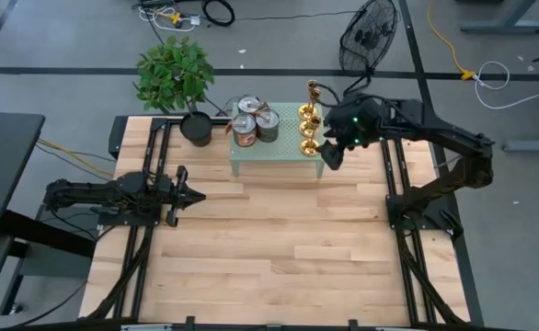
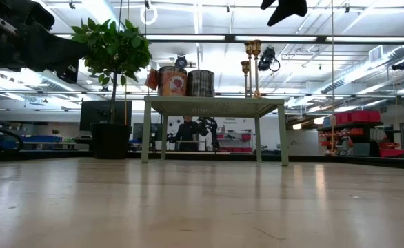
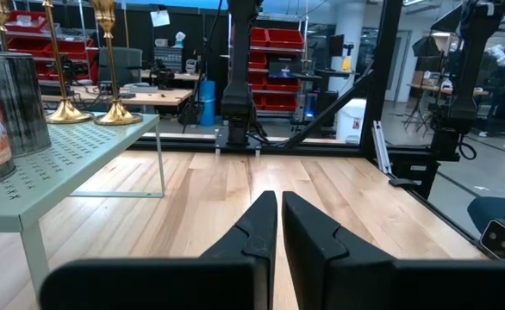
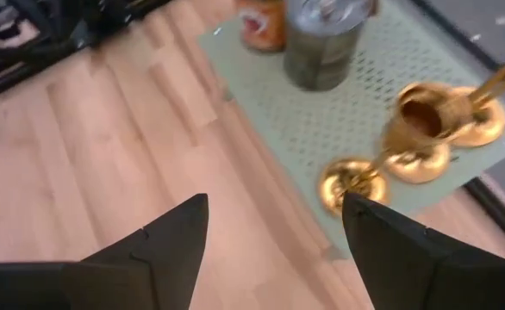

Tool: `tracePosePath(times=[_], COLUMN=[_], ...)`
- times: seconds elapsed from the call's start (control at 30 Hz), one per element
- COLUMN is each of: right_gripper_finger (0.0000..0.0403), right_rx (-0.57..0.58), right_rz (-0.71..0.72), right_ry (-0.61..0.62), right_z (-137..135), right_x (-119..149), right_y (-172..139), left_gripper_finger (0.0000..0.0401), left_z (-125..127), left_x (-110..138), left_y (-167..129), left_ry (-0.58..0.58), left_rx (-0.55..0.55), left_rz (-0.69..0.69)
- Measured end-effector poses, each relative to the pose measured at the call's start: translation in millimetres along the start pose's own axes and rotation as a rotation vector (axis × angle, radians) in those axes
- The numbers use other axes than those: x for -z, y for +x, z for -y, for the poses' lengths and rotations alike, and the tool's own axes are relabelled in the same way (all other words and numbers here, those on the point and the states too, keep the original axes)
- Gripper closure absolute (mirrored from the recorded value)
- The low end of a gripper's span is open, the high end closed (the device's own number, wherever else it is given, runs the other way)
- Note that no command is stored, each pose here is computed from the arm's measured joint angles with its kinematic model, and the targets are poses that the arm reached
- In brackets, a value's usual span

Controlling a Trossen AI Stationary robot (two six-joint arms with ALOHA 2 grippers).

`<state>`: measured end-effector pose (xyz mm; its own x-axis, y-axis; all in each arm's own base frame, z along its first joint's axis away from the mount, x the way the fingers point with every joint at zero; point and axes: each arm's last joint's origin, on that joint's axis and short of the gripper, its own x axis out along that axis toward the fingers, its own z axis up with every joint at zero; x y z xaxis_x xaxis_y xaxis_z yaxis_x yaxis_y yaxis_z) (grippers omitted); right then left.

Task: Pick & Place candle stick holders
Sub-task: Return to Home Position

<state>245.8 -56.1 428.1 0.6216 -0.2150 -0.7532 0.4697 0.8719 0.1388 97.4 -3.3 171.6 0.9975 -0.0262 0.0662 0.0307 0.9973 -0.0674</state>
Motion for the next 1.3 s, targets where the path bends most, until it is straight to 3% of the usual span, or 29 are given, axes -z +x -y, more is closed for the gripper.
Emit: tracePosePath(times=[0.2,0.53,1.03,1.3], right_gripper_finger=[0.0146,0.0214,0.0308,0.0353], right_rx=[-0.019,-0.003,-0.056,-0.050], right_rz=[-0.062,-0.158,-0.011,-0.028], right_ry=[-0.023,-0.053,-0.081,-0.105], right_z=[-4.7,-5.7,-4.3,0.5], right_x=[14.4,44.9,62.3,79.0], right_y=[11.7,48.3,73.5,84.7], left_gripper_finger=[0.0371,0.0371,0.0371,0.0371], left_z=[0.0,0.0,0.0,0.0], left_x=[-0.1,0.0,-0.1,0.0], left_y=[0.0,0.0,0.0,0.0], left_ry=[0.000,0.000,0.000,0.000], left_rx=[0.000,0.000,0.000,0.000], left_rz=[0.000,0.000,0.000,0.000])
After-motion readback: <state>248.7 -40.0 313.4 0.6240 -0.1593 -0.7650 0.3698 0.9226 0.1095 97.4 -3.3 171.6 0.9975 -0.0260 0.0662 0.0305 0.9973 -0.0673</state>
